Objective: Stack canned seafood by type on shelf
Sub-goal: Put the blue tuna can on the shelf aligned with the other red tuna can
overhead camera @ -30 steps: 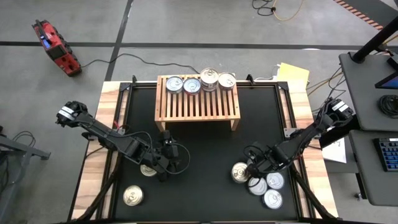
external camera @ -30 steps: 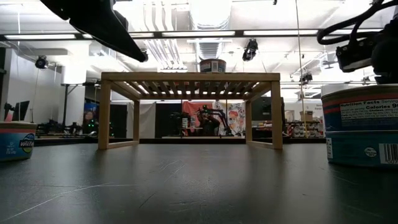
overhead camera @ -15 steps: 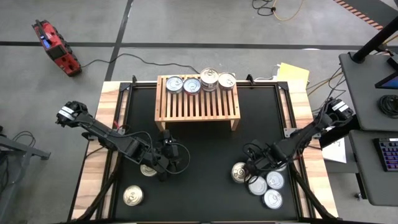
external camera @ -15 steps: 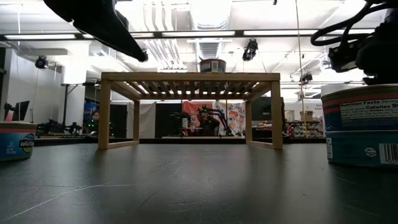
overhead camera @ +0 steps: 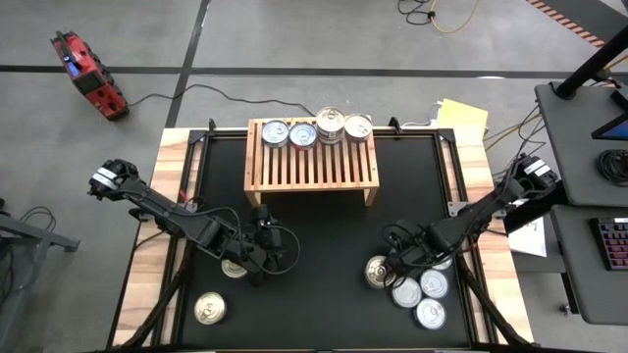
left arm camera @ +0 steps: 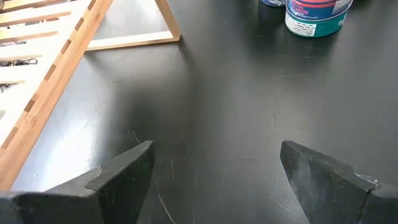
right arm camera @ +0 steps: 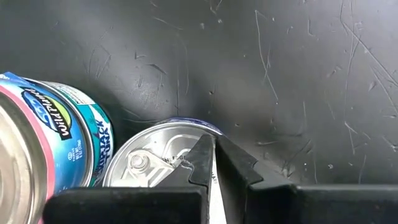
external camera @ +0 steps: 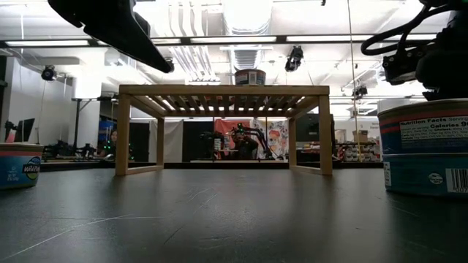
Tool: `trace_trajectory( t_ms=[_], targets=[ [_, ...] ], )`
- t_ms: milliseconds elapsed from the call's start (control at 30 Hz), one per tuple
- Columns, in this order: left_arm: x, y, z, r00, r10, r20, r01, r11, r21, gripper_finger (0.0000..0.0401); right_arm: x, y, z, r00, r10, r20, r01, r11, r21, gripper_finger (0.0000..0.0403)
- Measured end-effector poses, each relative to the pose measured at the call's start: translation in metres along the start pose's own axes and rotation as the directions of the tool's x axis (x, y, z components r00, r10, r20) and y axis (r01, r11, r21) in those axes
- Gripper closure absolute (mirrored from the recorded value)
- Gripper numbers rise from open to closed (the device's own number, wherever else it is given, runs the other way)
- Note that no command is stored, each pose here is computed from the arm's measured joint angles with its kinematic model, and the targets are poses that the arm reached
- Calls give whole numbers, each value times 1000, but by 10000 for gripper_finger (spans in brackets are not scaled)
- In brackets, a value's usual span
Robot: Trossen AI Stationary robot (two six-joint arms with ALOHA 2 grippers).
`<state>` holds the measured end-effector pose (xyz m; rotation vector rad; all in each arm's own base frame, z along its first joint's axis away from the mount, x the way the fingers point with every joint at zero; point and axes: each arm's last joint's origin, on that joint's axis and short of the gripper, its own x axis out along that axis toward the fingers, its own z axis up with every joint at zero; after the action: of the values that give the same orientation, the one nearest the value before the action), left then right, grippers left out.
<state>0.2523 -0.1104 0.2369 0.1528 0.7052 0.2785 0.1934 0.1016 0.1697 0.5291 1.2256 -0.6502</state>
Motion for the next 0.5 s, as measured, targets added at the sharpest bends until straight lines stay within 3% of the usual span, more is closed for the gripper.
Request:
trace_trajectory(
  t_ms=[333,500],
  targets=[
    [0,0,0,1000,1,0,-1,1000,1,70,2,-1,9,1000,3,10,-3,1000,-11,390],
    [0,0,0,1000,1,0,-1,1000,0,70,3,3,16,997,54,48,-51,997,-53,390]
  ],
)
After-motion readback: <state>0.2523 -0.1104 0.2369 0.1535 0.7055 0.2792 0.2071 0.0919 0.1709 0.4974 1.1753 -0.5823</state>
